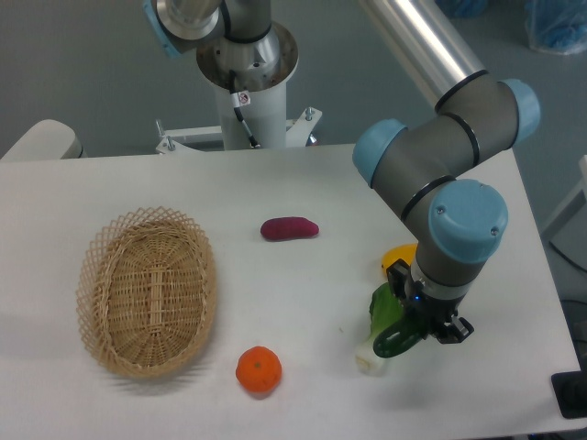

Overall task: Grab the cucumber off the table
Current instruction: 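Hold the cucumber raised above the bok choy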

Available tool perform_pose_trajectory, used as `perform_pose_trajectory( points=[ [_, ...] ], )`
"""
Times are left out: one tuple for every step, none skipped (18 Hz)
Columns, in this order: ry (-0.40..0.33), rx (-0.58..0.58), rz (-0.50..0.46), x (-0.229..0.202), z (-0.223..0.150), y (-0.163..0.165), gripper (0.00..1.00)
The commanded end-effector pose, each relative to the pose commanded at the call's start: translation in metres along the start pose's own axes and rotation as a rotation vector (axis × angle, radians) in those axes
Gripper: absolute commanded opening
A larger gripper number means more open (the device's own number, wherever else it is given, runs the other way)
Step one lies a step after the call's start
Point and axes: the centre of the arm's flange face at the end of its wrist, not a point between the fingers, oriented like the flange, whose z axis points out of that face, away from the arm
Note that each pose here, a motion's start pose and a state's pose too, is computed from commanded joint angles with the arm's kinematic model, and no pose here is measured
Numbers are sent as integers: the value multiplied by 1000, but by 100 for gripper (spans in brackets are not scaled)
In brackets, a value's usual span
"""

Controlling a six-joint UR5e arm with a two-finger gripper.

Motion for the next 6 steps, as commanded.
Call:
perform_pose_trajectory(
  points=[
    [0, 0, 0, 0, 0, 0, 37],
    [-2, 0, 0, 0, 0, 0, 37],
    [0, 0, 0, 1, 1, 0, 37],
    [2, 0, 0, 1, 1, 0, 37],
    [0, 0, 0, 1, 1, 0, 37],
    [0, 0, 0, 1, 1, 0, 37]
  ],
)
